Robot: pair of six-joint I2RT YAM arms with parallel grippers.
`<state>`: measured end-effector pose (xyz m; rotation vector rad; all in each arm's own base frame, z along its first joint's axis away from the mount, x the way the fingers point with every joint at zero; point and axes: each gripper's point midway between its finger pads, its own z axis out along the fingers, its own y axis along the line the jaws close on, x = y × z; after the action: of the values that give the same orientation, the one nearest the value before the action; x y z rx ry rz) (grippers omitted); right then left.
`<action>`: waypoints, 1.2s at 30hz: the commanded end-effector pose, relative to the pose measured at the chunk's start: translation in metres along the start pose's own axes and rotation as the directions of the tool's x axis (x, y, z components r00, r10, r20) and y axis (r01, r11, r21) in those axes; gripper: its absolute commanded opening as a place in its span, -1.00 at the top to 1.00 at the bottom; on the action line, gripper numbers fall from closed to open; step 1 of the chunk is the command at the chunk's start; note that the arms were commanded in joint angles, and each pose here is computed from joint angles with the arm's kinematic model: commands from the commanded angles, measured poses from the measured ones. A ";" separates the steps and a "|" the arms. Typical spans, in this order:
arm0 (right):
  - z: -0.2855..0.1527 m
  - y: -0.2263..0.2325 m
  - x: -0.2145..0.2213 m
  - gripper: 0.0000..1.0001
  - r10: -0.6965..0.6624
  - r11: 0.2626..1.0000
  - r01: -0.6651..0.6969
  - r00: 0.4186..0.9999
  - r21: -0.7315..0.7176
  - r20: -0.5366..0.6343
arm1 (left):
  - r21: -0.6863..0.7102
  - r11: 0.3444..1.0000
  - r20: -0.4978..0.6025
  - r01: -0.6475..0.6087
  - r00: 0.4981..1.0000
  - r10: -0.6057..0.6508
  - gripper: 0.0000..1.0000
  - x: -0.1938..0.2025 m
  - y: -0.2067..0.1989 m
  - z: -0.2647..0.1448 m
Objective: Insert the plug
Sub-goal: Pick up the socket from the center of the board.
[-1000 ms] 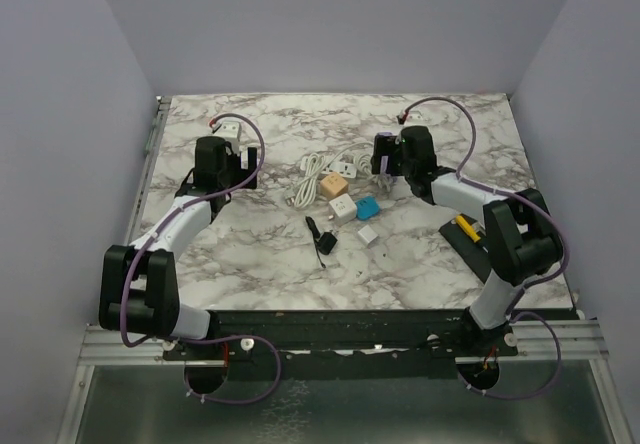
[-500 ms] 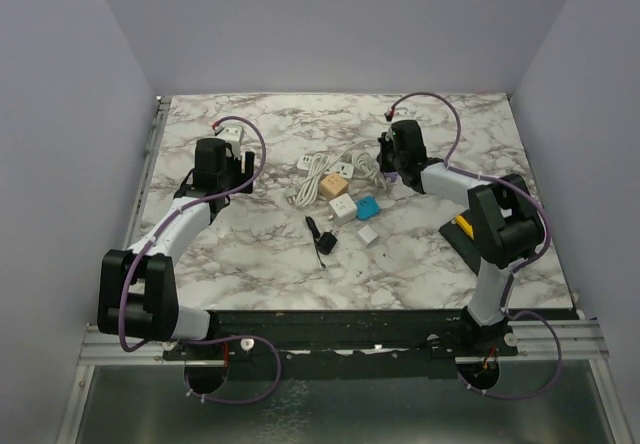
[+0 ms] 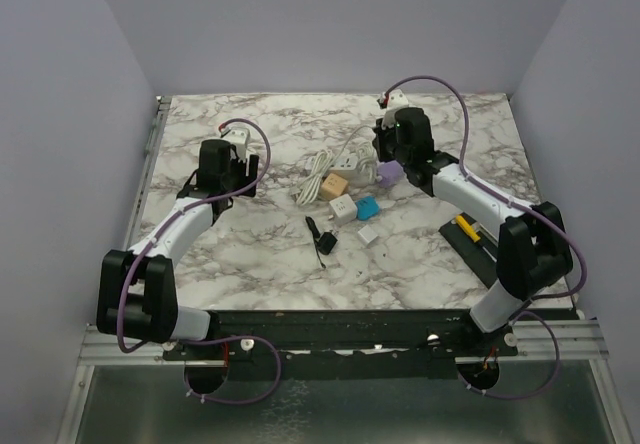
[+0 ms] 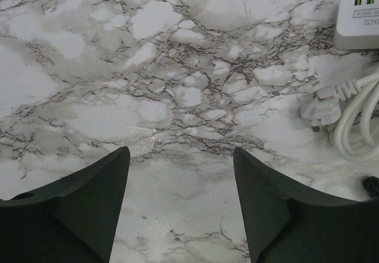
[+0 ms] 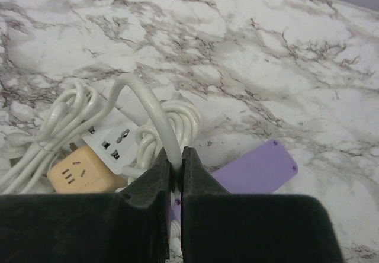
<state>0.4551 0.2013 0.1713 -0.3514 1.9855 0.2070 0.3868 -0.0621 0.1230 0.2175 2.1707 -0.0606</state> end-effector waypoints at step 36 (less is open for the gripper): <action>-0.067 0.011 0.052 0.94 0.017 0.999 -0.015 0.998 0.029 -0.062 | 0.330 0.865 0.004 -0.378 0.917 0.399 -0.87 -0.016 -0.157 0.063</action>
<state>0.3689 0.1840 0.1446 -0.3727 2.0854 0.1859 0.4218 -0.2243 0.0909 0.7502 2.1706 -0.1901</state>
